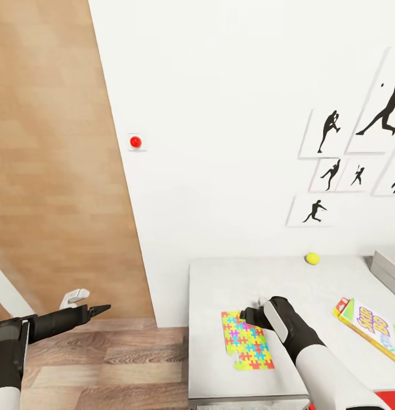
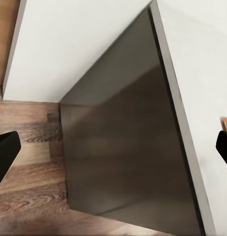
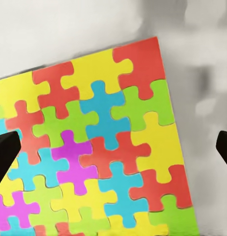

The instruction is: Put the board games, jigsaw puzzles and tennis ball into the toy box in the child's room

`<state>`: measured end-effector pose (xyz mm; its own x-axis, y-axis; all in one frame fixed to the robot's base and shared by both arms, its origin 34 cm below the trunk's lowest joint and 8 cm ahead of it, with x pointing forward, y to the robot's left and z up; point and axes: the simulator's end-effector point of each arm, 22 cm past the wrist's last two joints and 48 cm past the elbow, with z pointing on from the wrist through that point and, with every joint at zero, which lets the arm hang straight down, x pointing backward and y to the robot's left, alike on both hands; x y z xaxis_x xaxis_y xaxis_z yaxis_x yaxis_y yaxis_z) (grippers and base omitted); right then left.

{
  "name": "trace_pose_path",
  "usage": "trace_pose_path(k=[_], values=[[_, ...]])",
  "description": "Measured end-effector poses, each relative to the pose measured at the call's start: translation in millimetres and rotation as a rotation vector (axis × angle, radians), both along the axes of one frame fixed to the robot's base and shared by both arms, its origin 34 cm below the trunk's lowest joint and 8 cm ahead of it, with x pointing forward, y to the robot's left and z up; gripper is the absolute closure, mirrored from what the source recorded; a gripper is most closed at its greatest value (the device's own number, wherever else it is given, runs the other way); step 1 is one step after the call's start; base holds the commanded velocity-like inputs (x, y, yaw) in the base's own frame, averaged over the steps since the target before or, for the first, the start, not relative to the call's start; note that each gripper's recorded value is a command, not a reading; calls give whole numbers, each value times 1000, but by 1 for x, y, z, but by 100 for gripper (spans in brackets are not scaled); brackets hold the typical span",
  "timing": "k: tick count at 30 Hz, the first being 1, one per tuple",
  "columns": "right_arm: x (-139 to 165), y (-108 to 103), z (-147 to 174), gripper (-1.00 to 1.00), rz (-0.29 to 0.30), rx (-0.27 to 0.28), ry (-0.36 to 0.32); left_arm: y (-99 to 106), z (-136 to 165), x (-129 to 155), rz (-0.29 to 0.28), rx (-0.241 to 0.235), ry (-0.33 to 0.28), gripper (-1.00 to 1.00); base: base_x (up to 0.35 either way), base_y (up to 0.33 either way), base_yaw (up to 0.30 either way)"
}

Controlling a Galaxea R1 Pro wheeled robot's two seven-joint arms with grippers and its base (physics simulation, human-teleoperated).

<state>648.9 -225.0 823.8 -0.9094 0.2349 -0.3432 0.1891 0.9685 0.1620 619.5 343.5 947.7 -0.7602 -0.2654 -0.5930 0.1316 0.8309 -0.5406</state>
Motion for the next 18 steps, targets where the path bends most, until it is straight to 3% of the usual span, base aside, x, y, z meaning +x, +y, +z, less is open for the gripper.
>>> trace_pose_path(k=[18], values=[[-1,1,-3,-100,2,7,4,0,-3,0,0,-1,5,-100,-13,7,0]])
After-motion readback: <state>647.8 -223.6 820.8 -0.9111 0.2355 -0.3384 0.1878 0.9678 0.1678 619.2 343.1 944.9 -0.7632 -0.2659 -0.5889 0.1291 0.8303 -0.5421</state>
